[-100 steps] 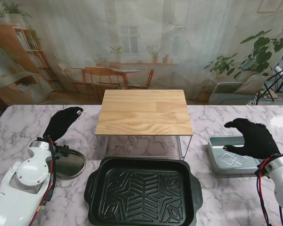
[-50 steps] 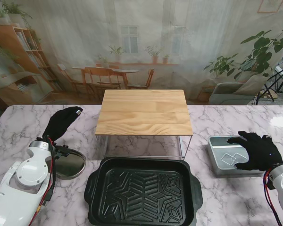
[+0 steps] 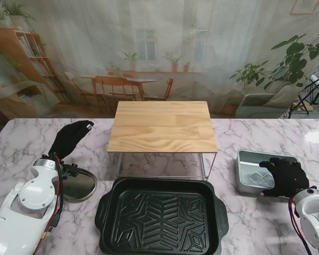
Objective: Stack the baking trays onto the shelf
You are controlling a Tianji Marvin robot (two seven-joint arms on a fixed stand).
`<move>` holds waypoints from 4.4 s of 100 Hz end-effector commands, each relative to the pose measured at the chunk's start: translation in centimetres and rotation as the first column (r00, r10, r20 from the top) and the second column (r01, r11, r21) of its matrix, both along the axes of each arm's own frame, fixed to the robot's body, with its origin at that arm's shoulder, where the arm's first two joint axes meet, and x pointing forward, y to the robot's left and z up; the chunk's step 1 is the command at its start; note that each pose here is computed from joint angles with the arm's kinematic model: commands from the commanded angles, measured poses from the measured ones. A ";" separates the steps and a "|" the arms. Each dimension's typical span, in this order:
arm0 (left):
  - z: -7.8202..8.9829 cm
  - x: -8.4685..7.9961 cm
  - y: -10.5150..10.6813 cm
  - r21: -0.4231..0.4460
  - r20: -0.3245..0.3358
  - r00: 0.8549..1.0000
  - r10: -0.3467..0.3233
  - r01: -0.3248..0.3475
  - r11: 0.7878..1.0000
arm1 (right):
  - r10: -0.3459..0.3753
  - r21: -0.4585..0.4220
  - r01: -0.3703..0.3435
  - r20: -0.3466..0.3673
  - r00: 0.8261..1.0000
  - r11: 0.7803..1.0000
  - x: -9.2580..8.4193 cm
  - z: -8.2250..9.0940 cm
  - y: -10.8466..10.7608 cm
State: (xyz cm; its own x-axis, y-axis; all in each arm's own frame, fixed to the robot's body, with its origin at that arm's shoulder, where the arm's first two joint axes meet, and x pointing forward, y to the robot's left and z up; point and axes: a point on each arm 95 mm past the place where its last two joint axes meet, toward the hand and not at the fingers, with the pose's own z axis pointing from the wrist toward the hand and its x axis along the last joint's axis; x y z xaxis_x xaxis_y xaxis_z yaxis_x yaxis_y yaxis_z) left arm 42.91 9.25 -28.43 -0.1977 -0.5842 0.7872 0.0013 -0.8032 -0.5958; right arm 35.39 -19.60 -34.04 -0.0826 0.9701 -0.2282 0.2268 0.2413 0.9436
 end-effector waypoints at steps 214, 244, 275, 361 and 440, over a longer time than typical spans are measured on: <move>-0.4 0.2 -0.5 0.004 -0.016 1.000 -0.008 0.008 1.000 | -0.095 0.086 0.111 -0.175 0.980 0.990 0.6 -4.8 4.3; -0.4 0.2 -0.5 0.005 -0.017 1.000 -0.010 0.010 1.000 | -0.090 0.132 0.106 -0.121 0.989 0.986 0.8 -5.4 4.6; -0.4 0.3 -0.5 0.003 -0.013 1.000 -0.010 0.010 1.000 | -0.056 0.130 0.059 -0.029 0.998 0.990 0.8 -5.3 4.6; -0.5 0.3 -0.5 -0.002 -0.006 1.000 -0.011 0.011 1.000 | 0.076 0.149 -0.107 0.201 0.977 0.983 -0.7 0.2 4.5; -0.4 0.3 -0.3 -0.004 0.006 1.000 -0.009 0.009 1.000 | 0.251 0.134 -0.282 0.214 0.944 0.950 -6.6 5.6 7.8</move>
State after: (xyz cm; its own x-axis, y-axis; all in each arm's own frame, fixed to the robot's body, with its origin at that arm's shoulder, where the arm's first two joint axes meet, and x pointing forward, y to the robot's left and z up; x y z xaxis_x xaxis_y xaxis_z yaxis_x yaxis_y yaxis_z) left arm 43.16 9.14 -28.67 -0.2069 -0.5821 0.7864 0.0080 -0.8047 -0.5936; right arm 29.38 -12.40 -29.09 -0.2937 0.9496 -0.1094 0.0006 0.1147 0.9934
